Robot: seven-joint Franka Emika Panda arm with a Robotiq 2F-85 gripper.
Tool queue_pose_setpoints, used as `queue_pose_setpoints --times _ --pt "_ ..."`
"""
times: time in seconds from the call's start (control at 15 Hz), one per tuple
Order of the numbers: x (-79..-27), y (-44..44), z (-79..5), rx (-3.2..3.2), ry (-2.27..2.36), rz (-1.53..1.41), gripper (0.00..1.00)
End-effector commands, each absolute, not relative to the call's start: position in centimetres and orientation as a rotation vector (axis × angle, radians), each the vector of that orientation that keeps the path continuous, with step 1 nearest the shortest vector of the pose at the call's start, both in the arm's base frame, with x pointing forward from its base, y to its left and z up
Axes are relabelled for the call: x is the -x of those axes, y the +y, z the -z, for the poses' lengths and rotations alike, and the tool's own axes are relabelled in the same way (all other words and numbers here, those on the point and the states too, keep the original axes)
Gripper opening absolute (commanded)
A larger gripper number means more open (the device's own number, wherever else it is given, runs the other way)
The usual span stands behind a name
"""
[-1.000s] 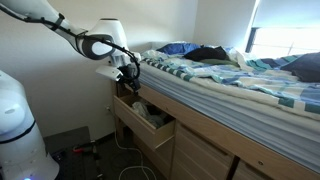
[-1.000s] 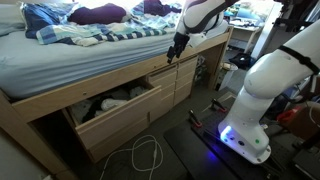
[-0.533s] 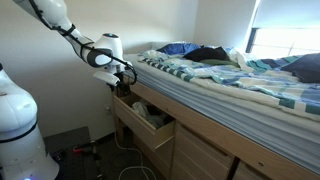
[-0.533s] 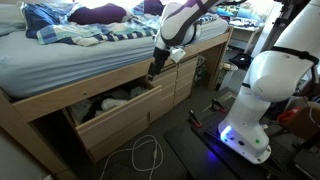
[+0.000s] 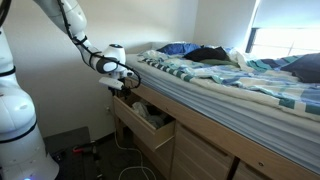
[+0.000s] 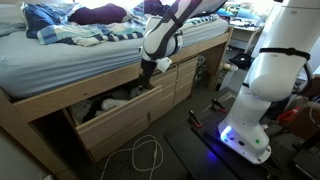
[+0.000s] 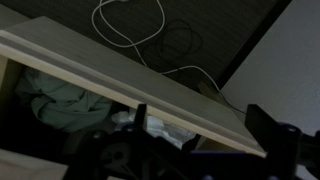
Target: Open the drawer on the left
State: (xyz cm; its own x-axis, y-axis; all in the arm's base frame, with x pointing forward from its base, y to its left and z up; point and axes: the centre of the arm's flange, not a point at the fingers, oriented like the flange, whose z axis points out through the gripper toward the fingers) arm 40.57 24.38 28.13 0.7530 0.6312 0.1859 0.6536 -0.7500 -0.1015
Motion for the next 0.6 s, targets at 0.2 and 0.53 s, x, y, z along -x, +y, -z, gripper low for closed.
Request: queue_pose_setpoints --times 0.2,0.53 --pt "-41.5 24.5 -27.4 2.847 -0.897 0.234 1.00" --pt "-43.8 26.2 -24.5 2.927 -0.670 0.268 1.00"
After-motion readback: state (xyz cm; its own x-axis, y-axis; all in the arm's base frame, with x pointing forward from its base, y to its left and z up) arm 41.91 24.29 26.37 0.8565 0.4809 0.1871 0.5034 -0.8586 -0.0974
